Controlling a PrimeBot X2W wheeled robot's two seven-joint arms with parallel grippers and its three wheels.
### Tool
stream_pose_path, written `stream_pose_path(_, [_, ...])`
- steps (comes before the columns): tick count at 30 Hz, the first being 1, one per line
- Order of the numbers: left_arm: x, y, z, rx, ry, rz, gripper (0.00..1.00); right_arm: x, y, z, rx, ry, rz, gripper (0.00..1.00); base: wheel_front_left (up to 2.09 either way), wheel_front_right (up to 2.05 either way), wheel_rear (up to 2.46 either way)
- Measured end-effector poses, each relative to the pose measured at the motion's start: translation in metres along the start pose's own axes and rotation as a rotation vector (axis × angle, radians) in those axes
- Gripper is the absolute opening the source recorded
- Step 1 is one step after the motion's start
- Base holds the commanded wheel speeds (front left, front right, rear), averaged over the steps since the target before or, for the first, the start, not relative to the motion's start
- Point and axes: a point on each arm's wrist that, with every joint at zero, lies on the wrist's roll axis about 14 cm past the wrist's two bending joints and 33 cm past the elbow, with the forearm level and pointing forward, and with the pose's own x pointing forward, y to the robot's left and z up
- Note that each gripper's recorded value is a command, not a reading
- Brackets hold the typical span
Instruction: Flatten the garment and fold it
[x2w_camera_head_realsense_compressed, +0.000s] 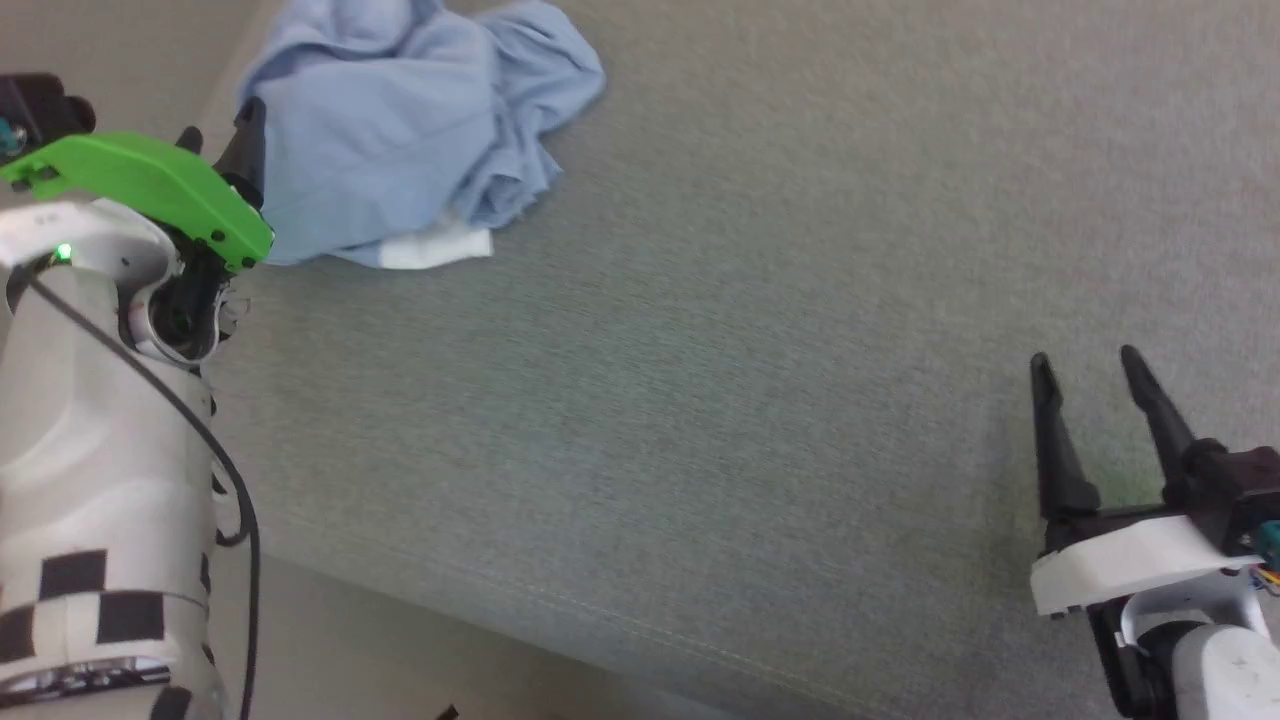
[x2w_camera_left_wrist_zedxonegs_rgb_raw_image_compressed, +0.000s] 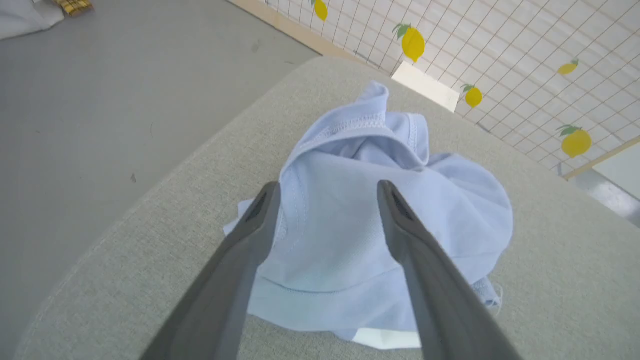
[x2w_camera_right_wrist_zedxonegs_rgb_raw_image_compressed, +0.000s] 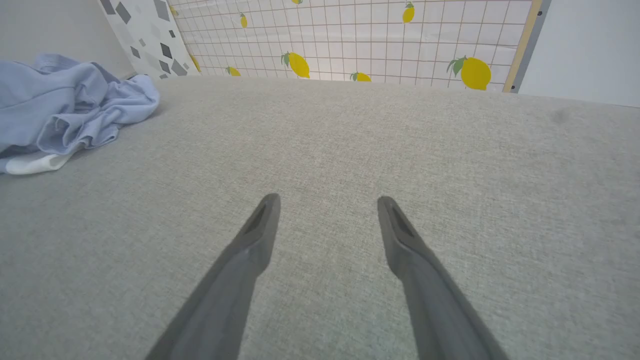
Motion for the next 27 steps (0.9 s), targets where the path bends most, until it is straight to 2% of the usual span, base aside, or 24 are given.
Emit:
stream_pose_path(10, [0.041,0.003,-0.1,0.062,0.398,0.051,1.0,-0.007,-0.046,-0.037,-0.001,0.091,-0.117,1.0,0.0,0.0,0.0])
stream_pose_path(16, [0.052,0.005,-0.124,0.067,0.508,0.077,1.0,-0.008,-0.054,-0.049,-0.002,0.118,-0.137,1.0,0.0,0.0,0.0])
stream_pose_path(17, [0.053,0.005,-0.124,0.066,0.51,0.078,0.46,-0.008,-0.054,-0.049,-0.003,0.119,-0.137,1.0,0.0,0.0,0.0])
stream_pose_path(18, [0.054,0.005,-0.122,0.068,0.504,0.078,0.07,-0.007,-0.054,-0.049,-0.002,0.118,-0.135,1.0,0.0,0.0,0.0])
stream_pose_path(19, [0.054,0.004,-0.121,0.067,0.495,0.076,0.0,-0.007,-0.053,-0.048,-0.002,0.117,-0.133,1.0,0.0,0.0,0.0])
stream_pose_path(24, [0.056,-0.001,-0.096,0.047,0.348,0.07,0.0,-0.007,-0.047,-0.046,-0.001,0.114,-0.117,1.0,0.0,0.0,0.0])
stream_pose_path(27, [0.056,-0.004,-0.061,0.045,0.197,0.066,0.0,-0.008,-0.041,-0.043,0.001,0.111,-0.103,1.0,0.0,0.0,0.0])
